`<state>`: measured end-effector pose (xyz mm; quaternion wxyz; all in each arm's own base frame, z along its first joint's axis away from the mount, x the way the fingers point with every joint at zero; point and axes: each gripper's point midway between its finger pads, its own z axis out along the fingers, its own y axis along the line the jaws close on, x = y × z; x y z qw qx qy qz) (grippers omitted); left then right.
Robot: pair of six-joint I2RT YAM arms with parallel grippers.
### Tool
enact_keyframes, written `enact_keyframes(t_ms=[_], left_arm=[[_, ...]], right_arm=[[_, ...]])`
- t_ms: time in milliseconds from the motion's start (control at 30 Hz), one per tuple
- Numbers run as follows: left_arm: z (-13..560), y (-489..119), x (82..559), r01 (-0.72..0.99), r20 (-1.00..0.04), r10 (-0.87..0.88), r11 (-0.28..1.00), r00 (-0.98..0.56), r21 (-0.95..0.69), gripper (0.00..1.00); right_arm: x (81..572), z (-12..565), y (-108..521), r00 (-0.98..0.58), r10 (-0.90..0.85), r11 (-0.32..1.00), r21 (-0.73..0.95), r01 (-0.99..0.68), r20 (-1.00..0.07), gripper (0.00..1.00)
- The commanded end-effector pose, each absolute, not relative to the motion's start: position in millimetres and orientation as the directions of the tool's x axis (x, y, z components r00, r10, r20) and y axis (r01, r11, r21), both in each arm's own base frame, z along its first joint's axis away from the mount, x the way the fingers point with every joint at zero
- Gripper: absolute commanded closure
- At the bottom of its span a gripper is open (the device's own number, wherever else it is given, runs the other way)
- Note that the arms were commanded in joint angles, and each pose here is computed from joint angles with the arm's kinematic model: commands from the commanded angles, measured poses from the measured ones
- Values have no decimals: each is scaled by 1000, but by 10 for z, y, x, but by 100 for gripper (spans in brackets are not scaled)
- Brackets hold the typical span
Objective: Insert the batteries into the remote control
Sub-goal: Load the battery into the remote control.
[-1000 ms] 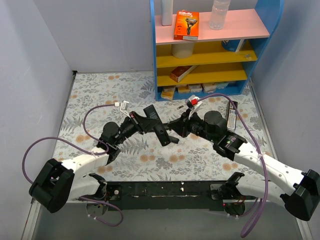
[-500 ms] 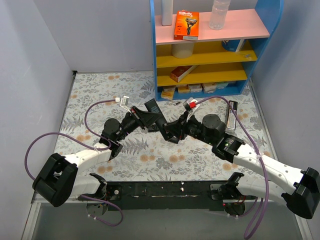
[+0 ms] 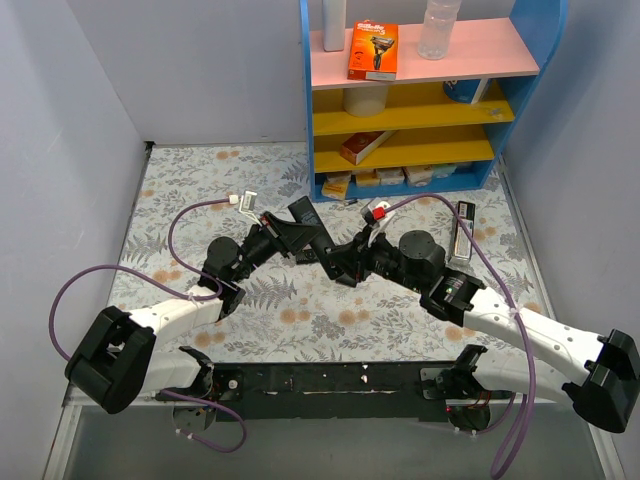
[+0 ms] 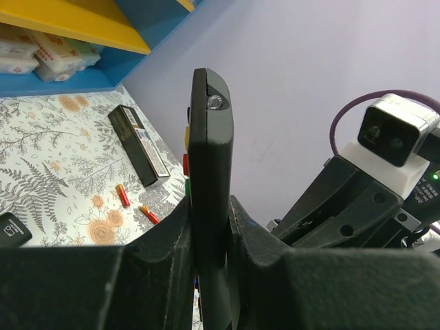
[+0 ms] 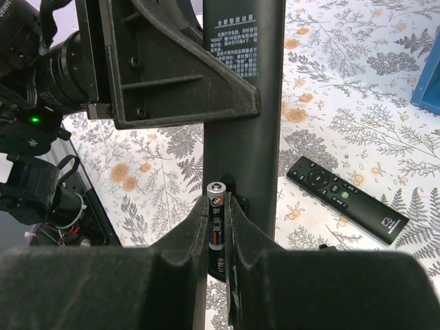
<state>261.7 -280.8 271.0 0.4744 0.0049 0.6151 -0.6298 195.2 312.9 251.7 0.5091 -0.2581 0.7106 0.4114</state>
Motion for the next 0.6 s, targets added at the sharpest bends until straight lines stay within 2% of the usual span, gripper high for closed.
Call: enact_keyframes(t_ms=[0, 433, 567], left_arm=[[3084, -2760, 2597, 667, -592, -641, 162, -489, -727, 100], [3172, -2726, 2581, 678, -583, -659, 150, -474, -720, 100], [3212, -2711, 2578, 679, -579, -669, 148, -467, -719, 100]], right_arm=[[1952, 2537, 3172, -324, 57, 526, 304, -794, -944, 99], [1904, 2384, 3199, -335, 13, 526, 292, -799, -942, 99], [1880, 2344, 3203, -335, 6, 522, 289, -803, -942, 95]])
